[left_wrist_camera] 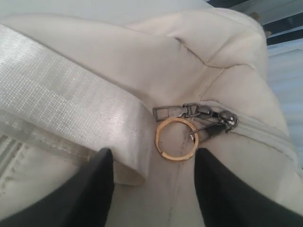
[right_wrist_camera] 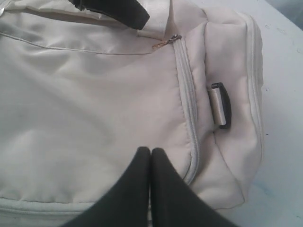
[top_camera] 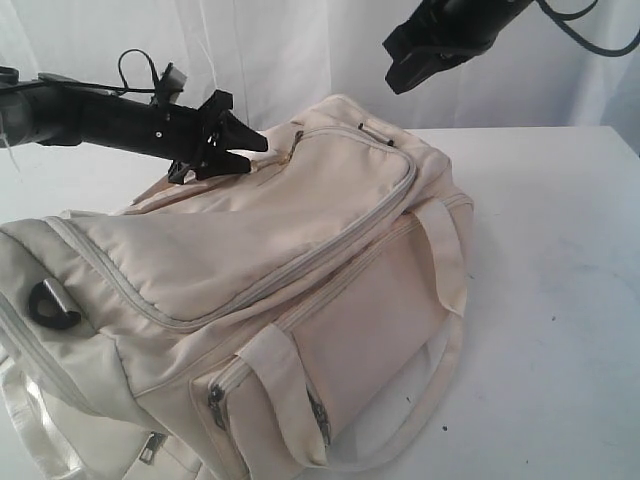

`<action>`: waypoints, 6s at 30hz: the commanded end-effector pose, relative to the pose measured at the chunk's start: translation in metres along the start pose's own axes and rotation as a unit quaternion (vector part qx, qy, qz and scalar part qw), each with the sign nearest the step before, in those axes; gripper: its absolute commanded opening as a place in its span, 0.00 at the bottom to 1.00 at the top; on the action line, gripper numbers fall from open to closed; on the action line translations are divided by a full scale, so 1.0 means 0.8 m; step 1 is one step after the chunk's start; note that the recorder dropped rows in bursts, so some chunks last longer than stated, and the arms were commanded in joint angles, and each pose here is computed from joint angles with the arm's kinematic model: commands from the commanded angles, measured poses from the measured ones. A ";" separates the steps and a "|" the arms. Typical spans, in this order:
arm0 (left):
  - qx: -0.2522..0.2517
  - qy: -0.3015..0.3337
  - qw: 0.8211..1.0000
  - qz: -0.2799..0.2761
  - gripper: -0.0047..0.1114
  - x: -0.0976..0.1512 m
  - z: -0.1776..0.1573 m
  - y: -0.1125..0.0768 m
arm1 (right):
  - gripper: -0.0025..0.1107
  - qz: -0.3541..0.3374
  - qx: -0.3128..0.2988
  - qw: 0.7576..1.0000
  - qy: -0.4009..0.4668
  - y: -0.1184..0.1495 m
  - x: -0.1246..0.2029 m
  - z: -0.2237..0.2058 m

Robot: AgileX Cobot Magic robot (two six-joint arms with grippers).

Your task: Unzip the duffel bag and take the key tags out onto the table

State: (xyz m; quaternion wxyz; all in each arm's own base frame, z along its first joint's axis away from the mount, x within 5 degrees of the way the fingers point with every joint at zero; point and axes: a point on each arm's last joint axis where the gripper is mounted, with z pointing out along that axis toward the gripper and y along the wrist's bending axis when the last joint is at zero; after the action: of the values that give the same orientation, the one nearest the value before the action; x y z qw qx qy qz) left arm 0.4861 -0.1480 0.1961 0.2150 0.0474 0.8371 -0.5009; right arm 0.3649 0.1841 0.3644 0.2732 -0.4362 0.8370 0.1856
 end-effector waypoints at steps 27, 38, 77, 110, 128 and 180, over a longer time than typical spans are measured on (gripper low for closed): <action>0.002 -0.042 0.999 -0.011 0.50 0.000 0.026 -0.004 | 0.02 -0.001 0.000 1.000 0.001 -0.005 0.003 -0.002; 0.014 -0.054 0.998 -0.007 0.05 -0.004 0.023 -0.016 | 0.02 -0.001 -0.005 1.000 0.008 -0.003 0.005 -0.002; 0.110 -0.018 0.971 0.211 0.04 -0.011 -0.073 -0.137 | 0.43 -0.507 0.079 0.846 -0.143 0.021 -0.043 0.179; 0.174 -0.010 0.954 0.244 0.04 -0.005 -0.077 -0.150 | 0.43 -0.401 0.051 0.902 -0.154 0.033 -0.046 0.181; 0.176 -0.008 0.953 0.248 0.04 -0.004 -0.077 -0.150 | 0.23 -0.339 0.093 0.934 -0.060 0.016 -0.031 0.176; 0.093 -0.019 0.967 0.235 0.04 -0.011 -0.071 -0.131 | 0.62 -0.209 0.110 0.970 -0.060 0.021 -0.039 0.133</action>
State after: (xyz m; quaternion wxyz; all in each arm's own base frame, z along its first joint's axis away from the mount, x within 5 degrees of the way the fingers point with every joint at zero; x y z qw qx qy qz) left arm 0.4558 -0.1482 0.2882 0.3407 0.2416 0.7714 -0.4801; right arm 0.3911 0.2743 0.3033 0.3910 -0.5709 0.7187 0.0689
